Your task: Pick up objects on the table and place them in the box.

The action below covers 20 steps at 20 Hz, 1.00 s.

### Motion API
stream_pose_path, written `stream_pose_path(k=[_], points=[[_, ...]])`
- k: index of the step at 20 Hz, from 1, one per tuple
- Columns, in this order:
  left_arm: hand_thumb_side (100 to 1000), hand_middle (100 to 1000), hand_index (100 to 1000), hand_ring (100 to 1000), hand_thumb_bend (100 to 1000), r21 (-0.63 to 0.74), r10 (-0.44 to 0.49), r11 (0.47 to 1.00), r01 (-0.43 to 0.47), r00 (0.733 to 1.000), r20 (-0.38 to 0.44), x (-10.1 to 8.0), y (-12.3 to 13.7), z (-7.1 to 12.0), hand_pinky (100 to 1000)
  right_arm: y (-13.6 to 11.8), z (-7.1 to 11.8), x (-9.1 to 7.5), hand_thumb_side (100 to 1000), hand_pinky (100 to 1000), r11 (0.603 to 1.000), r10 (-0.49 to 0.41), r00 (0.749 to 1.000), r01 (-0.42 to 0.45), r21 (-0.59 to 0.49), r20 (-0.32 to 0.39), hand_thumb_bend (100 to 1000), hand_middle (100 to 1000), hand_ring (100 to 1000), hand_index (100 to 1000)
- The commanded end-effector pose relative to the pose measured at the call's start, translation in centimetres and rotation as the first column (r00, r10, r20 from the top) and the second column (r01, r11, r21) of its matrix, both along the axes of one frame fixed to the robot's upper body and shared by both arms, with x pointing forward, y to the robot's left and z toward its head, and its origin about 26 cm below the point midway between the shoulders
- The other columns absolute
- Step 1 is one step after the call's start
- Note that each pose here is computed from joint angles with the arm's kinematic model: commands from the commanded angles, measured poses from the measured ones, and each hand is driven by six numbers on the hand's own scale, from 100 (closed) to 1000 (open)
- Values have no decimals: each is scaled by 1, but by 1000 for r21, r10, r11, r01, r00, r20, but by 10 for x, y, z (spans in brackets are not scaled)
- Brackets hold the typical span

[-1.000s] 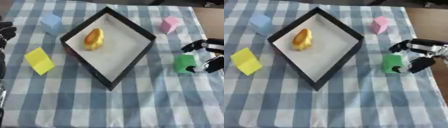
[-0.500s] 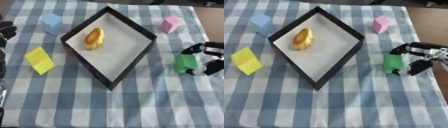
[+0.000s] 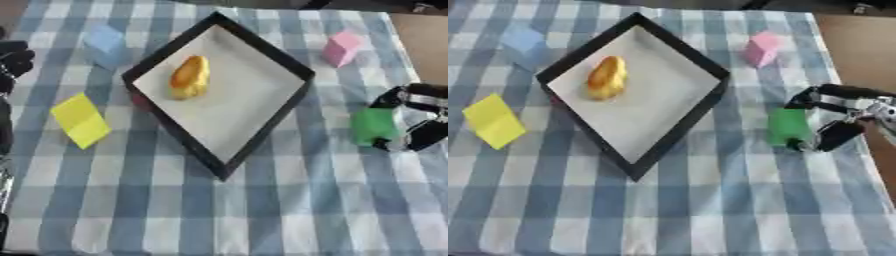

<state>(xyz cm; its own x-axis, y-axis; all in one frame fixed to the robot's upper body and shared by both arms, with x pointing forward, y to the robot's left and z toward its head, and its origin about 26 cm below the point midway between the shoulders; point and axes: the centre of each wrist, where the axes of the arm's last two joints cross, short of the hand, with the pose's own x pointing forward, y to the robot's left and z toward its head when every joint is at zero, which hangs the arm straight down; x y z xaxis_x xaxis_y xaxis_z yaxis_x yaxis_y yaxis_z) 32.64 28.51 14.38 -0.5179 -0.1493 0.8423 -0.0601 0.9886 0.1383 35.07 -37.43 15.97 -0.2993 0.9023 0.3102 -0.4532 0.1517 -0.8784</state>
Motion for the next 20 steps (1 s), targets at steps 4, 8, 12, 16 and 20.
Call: stream_pose_path(k=[4, 8, 12, 16, 20], points=[[850, 689, 884, 761, 116, 14, -7, 1000, 6, 999, 33, 0, 1, 11, 840, 0, 14, -4, 100, 806, 998, -27, 997, 22, 67, 71, 100, 479, 643, 604], [850, 690, 884, 761, 116, 14, 1, 1000, -1, 1000, 31, -1, 2, 10, 840, 7, 37, -11, 100, 800, 997, 17, 992, -27, 71, 126, 100, 471, 638, 594], [849, 690, 884, 761, 116, 15, 5, 1000, -5, 1000, 29, -1, 3, 9, 840, 13, 64, -19, 100, 800, 994, 44, 979, -61, 86, 197, 100, 470, 638, 594], [849, 690, 884, 762, 117, 16, 8, 1000, -8, 1000, 27, -2, 4, 8, 840, 19, 89, -26, 100, 801, 991, 70, 964, -97, 96, 257, 100, 477, 642, 603], [841, 691, 883, 762, 114, 19, 4, 1000, -5, 999, 39, -2, 4, 11, 840, 27, 115, -30, 100, 804, 985, 88, 944, -129, 111, 319, 100, 478, 642, 604]])
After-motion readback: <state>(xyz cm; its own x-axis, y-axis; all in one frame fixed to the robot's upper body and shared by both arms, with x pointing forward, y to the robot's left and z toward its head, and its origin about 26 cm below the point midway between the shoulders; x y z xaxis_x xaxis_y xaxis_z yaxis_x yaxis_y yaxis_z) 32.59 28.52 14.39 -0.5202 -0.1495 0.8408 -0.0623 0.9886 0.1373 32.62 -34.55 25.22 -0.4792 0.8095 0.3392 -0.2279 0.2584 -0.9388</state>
